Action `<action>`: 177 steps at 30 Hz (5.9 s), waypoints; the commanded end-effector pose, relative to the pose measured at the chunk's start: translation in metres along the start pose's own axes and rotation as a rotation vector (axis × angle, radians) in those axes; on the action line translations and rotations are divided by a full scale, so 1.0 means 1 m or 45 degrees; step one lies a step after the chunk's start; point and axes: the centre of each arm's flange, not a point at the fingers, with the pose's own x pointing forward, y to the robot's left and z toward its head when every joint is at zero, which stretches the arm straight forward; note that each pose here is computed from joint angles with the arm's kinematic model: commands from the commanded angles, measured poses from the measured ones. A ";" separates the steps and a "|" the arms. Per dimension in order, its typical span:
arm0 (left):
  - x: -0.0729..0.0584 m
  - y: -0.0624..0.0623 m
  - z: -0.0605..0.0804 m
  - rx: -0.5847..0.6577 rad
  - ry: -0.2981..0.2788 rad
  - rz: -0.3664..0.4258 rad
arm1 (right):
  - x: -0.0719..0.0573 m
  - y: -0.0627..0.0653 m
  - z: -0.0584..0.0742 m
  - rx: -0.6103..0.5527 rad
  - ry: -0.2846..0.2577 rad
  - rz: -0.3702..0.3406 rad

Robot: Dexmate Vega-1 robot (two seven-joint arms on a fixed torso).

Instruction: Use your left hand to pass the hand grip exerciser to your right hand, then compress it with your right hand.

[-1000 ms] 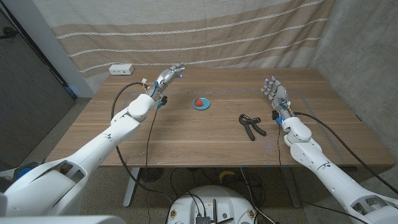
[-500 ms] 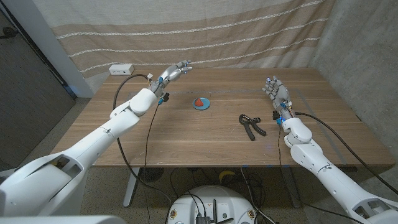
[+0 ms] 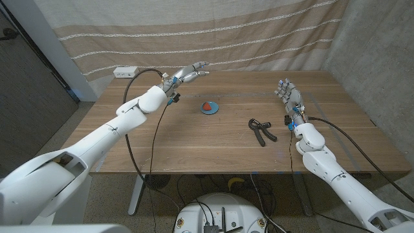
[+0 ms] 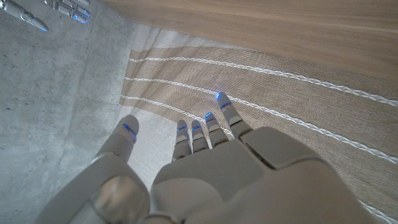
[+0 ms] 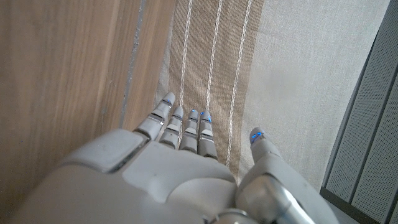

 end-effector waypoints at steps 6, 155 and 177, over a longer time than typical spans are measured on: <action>0.022 -0.006 0.029 0.219 -0.140 -0.176 | -0.007 -0.001 0.001 -0.008 -0.021 -0.025; 0.078 -0.127 0.140 1.386 -0.765 -0.794 | -0.077 -0.037 -0.010 0.034 -0.003 -0.240; 0.083 -0.150 0.134 1.271 -0.806 -0.844 | -0.083 -0.043 -0.008 0.024 0.012 -0.244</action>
